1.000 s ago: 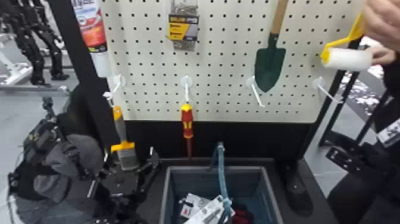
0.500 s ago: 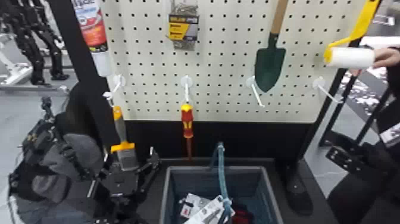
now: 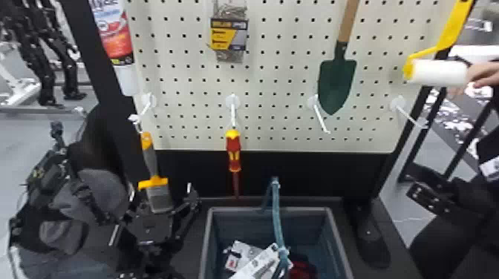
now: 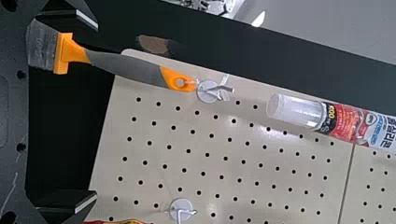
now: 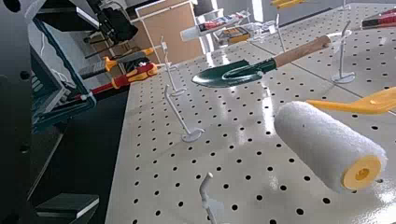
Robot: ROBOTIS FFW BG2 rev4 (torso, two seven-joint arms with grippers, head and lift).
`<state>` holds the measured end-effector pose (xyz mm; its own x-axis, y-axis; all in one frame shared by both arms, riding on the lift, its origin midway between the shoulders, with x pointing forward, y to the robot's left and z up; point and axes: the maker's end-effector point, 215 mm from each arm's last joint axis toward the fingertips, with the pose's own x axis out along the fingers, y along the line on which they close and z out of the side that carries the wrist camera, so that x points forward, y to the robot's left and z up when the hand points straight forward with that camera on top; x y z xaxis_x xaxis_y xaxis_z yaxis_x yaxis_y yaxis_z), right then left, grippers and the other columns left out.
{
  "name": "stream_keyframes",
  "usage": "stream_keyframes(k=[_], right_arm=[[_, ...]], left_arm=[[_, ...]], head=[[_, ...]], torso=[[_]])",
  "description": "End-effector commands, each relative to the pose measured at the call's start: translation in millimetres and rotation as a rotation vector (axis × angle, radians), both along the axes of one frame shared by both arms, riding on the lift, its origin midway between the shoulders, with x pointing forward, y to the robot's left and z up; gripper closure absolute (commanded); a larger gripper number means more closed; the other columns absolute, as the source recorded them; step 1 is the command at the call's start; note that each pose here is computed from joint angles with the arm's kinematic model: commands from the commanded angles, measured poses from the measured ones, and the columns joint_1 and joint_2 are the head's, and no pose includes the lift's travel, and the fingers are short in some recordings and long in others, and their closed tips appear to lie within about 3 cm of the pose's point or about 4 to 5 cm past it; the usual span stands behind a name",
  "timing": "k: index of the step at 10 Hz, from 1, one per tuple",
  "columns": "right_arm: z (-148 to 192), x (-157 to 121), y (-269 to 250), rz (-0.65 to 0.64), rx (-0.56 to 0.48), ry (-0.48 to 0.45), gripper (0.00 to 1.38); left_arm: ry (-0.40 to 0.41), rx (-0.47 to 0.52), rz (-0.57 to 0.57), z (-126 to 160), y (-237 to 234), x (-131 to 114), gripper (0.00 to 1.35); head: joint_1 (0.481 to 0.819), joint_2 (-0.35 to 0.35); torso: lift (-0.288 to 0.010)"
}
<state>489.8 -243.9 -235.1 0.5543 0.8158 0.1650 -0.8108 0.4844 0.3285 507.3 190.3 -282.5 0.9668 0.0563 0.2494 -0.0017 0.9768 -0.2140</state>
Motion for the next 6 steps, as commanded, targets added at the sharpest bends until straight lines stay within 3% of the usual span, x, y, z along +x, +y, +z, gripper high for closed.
stream_keyframes(k=[1, 6], right_arm=[[0.0, 0.0, 0.0, 0.000, 0.000, 0.000, 0.00], [0.0, 0.0, 0.0, 0.000, 0.000, 0.000, 0.00]], left_arm=[[0.000, 0.000, 0.000, 0.0, 0.0, 0.0, 0.00], [0.000, 0.000, 0.000, 0.0, 0.0, 0.0, 0.00]], head=[[0.549, 0.000], [0.549, 0.000]], torso=[[-0.100], [-0.100]])
